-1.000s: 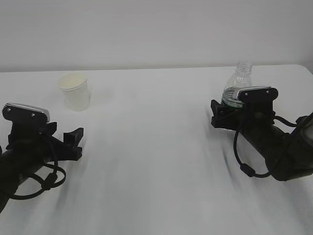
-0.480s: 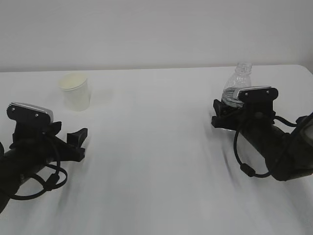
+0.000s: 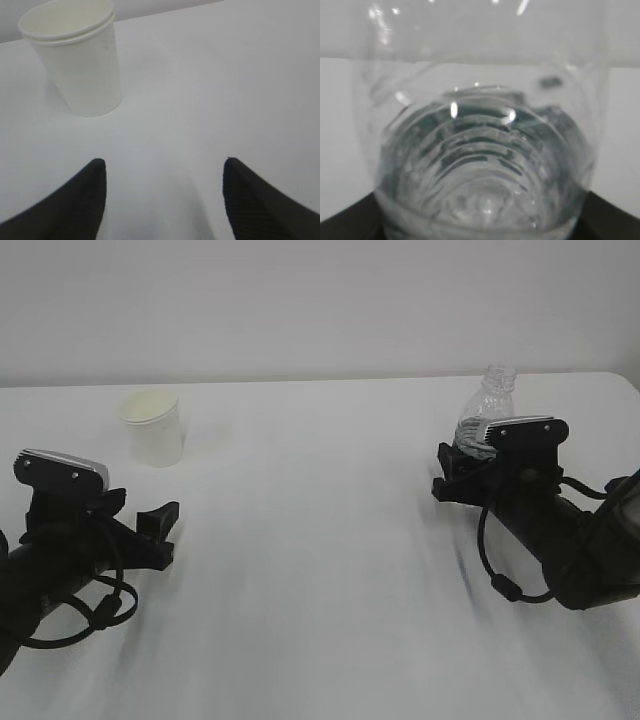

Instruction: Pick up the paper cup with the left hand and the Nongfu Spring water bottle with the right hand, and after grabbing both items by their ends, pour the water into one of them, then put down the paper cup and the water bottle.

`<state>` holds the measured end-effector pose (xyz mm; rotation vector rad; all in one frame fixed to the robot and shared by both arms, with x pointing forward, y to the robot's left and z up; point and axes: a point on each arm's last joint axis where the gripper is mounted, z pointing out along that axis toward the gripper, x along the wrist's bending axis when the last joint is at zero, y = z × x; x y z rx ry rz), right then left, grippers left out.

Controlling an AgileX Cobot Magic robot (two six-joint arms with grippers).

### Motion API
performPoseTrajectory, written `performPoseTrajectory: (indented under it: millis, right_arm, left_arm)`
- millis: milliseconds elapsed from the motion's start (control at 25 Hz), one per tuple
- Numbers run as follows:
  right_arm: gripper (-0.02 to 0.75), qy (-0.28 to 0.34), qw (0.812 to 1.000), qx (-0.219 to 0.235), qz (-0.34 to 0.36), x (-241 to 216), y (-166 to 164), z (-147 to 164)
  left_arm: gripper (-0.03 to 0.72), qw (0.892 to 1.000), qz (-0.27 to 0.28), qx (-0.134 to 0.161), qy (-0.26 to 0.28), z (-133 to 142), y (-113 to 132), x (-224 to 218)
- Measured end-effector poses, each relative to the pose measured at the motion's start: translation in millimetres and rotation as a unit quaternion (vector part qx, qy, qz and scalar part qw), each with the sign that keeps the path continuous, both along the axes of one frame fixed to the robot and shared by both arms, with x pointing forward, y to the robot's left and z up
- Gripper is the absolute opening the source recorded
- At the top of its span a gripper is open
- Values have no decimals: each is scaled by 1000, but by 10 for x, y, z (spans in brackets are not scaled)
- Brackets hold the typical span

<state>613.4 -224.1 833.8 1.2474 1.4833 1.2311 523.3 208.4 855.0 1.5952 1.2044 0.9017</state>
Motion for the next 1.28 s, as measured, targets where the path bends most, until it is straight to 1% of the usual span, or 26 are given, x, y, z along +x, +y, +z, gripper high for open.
performPoseTrajectory:
  millis: [120, 200, 360, 560, 880, 1280]
  right_arm:
    - [447, 0, 1000, 0, 0, 0, 0, 0]
    - [437, 0, 1000, 0, 0, 0, 0, 0]
    - [432, -1, 1000, -3, 1, 0, 0, 0]
    - [429, -4, 1000, -23, 4, 0, 0, 0]
    - [428, 1, 1000, -30, 7, -40, -5, 21]
    - [427, 7, 999, -33, 10, -258, -46, 231]
  left_arm:
    - [524, 1000, 0, 0, 0, 0, 0, 0]
    - [524, 1000, 0, 0, 0, 0, 0, 0]
    - [524, 1000, 0, 0, 0, 0, 0, 0]
    - [524, 1000, 0, 0, 0, 0, 0, 0]
    - [524, 1000, 0, 0, 0, 0, 0, 0]
    - [524, 1000, 0, 0, 0, 0, 0, 0]
